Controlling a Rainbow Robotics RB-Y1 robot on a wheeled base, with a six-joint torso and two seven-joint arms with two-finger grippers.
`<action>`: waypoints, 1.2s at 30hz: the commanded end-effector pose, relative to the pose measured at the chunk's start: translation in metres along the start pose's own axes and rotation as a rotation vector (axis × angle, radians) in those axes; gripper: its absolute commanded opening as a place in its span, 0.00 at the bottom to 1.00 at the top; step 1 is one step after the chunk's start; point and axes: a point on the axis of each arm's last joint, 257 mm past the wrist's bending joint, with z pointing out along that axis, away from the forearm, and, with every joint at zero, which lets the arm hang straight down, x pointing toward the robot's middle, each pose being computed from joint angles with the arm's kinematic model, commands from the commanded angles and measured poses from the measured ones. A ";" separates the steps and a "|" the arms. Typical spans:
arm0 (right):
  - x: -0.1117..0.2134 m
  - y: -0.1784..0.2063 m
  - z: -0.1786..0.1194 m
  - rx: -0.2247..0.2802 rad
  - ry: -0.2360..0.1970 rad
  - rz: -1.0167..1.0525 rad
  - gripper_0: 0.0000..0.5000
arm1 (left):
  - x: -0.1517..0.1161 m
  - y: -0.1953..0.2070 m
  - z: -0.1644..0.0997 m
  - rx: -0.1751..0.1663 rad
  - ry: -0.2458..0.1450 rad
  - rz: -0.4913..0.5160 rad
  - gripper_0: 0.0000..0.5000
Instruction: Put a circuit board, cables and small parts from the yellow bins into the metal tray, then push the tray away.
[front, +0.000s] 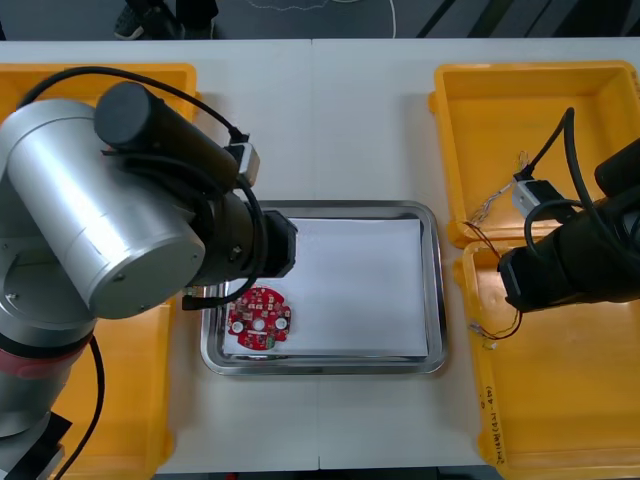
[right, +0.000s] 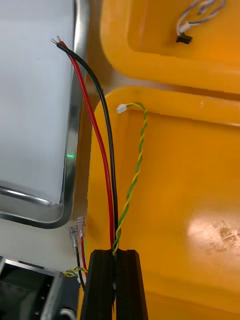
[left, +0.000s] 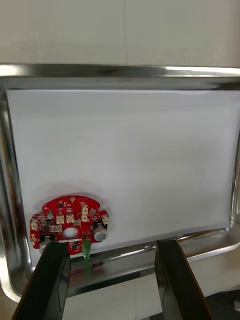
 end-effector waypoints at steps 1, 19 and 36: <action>-0.004 0.018 0.000 -0.024 -0.001 -0.100 0.00 | -0.019 0.030 -0.019 -0.032 -0.052 0.004 0.99; -0.033 0.093 0.012 0.000 -0.051 -0.575 0.00 | -0.072 0.118 -0.056 -0.117 -0.061 -0.092 0.99; -0.045 0.129 0.048 0.101 -0.045 -1.019 0.00 | -0.101 0.206 -0.072 -0.219 0.026 -0.136 0.99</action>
